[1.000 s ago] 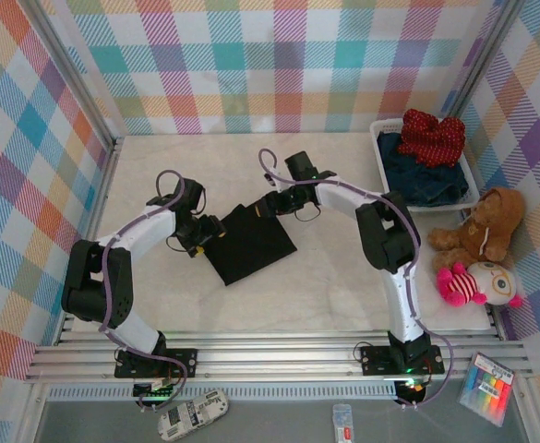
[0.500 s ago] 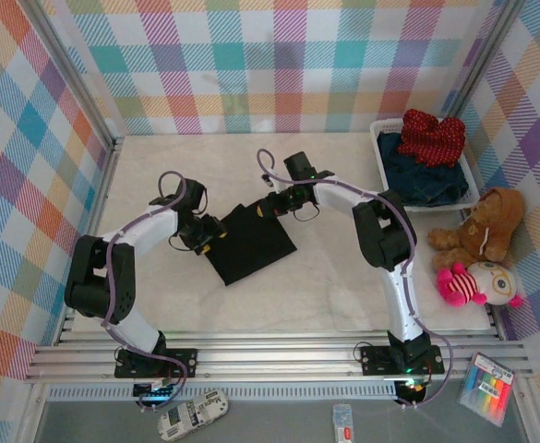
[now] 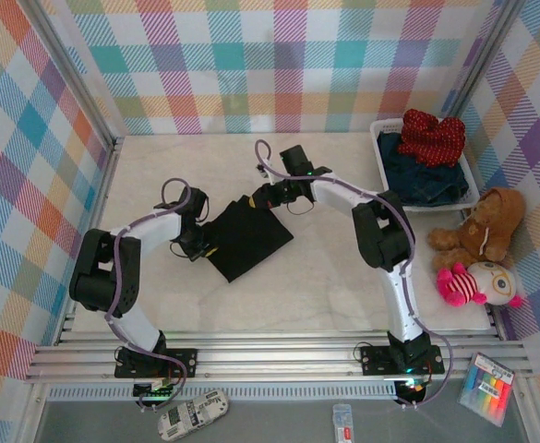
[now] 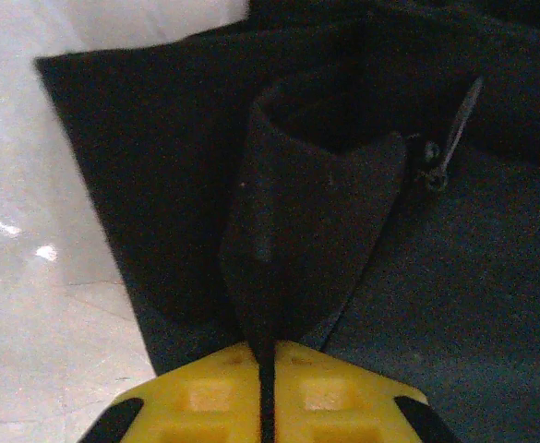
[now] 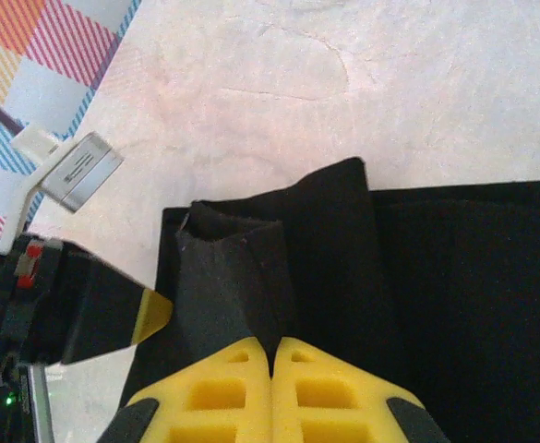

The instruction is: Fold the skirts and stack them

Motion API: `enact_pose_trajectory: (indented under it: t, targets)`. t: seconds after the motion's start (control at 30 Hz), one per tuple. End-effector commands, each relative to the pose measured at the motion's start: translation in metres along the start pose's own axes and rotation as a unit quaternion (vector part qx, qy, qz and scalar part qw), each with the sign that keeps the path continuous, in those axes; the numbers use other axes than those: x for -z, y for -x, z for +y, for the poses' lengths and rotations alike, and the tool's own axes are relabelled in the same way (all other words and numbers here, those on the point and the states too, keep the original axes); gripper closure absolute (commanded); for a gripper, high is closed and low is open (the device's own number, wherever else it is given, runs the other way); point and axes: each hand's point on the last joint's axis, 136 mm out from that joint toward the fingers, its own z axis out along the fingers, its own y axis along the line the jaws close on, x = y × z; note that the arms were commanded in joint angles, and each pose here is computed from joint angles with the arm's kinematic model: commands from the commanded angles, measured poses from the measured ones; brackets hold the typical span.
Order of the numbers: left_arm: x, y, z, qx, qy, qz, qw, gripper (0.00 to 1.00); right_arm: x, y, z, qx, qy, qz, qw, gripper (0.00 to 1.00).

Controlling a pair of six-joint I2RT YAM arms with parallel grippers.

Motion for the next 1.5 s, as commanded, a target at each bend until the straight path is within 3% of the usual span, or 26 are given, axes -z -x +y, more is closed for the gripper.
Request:
enact_pose_trajectory:
  t: [0.0, 0.17, 0.27, 0.3, 0.37, 0.4, 0.5, 0.57, 0.67, 0.87, 0.93, 1.0, 1.1, 1.2, 1.27, 1.47]
  targets:
    - [-0.015, -0.004, 0.035, 0.002, 0.059, 0.005, 0.998, 1.0, -0.017, 0.002, -0.02, -0.026, -0.016, 0.009, 0.999, 0.92]
    - [-0.027, -0.006, 0.047, 0.011, 0.061, 0.016, 0.998, 1.0, -0.003, 0.015, -0.031, -0.039, -0.085, -0.005, 0.996, 0.72]
    - [-0.031, -0.003, 0.045, 0.0, 0.058, 0.02, 0.998, 1.0, 0.025, 0.02, -0.035, -0.041, -0.178, -0.025, 0.983, 0.68]
    - [-0.032, -0.001, 0.045, -0.003, 0.06, 0.02, 0.998, 1.0, 0.033, 0.017, -0.037, -0.041, -0.209, -0.028, 0.977, 0.7]
    - [-0.033, 0.001, 0.045, -0.006, 0.062, 0.022, 0.998, 1.0, 0.042, 0.006, -0.031, -0.033, -0.228, -0.027, 0.973, 0.85]
    - [-0.034, 0.002, 0.044, -0.006, 0.058, 0.025, 0.998, 1.0, 0.041, -0.002, -0.022, -0.027, -0.216, -0.021, 0.976, 0.92]
    - [-0.036, 0.006, 0.039, -0.015, 0.044, 0.03, 0.998, 0.95, 0.024, -0.028, 0.004, -0.009, -0.164, 0.019, 0.986, 1.0]
    - [-0.034, 0.013, 0.032, -0.029, 0.037, 0.029, 0.998, 0.91, 0.008, -0.048, 0.005, -0.016, -0.162, 0.046, 0.986, 1.0]
    - [-0.022, 0.029, 0.02, -0.05, 0.039, 0.01, 0.998, 0.86, -0.008, -0.073, -0.01, -0.09, -0.183, 0.073, 0.976, 1.0]
    - [0.043, 0.06, -0.003, -0.036, 0.032, -0.055, 0.997, 0.71, -0.025, -0.093, -0.013, -0.203, -0.171, 0.077, 0.961, 1.0]
    - [0.064, 0.059, -0.012, -0.014, 0.003, -0.072, 0.997, 0.7, -0.028, -0.096, -0.013, -0.219, -0.167, 0.076, 0.958, 1.0]
    - [0.074, 0.05, -0.034, 0.007, -0.072, -0.067, 0.995, 0.69, -0.028, -0.098, -0.012, -0.231, -0.165, 0.074, 0.956, 1.0]
    - [0.069, 0.025, -0.06, 0.026, -0.146, -0.028, 0.989, 0.68, -0.029, -0.1, -0.014, -0.24, -0.167, 0.072, 0.954, 1.0]
    - [0.049, 0.001, -0.073, 0.05, -0.17, 0.022, 0.984, 0.71, -0.029, -0.1, -0.016, -0.245, -0.171, 0.067, 0.952, 1.0]
    - [0.036, -0.008, -0.074, 0.069, -0.18, 0.028, 0.981, 0.71, -0.028, -0.098, -0.016, -0.25, -0.171, 0.062, 0.951, 1.0]
    - [-0.005, -0.021, -0.018, 0.107, -0.067, 0.021, 0.992, 0.72, -0.028, -0.1, -0.01, -0.289, -0.154, 0.042, 0.944, 1.0]
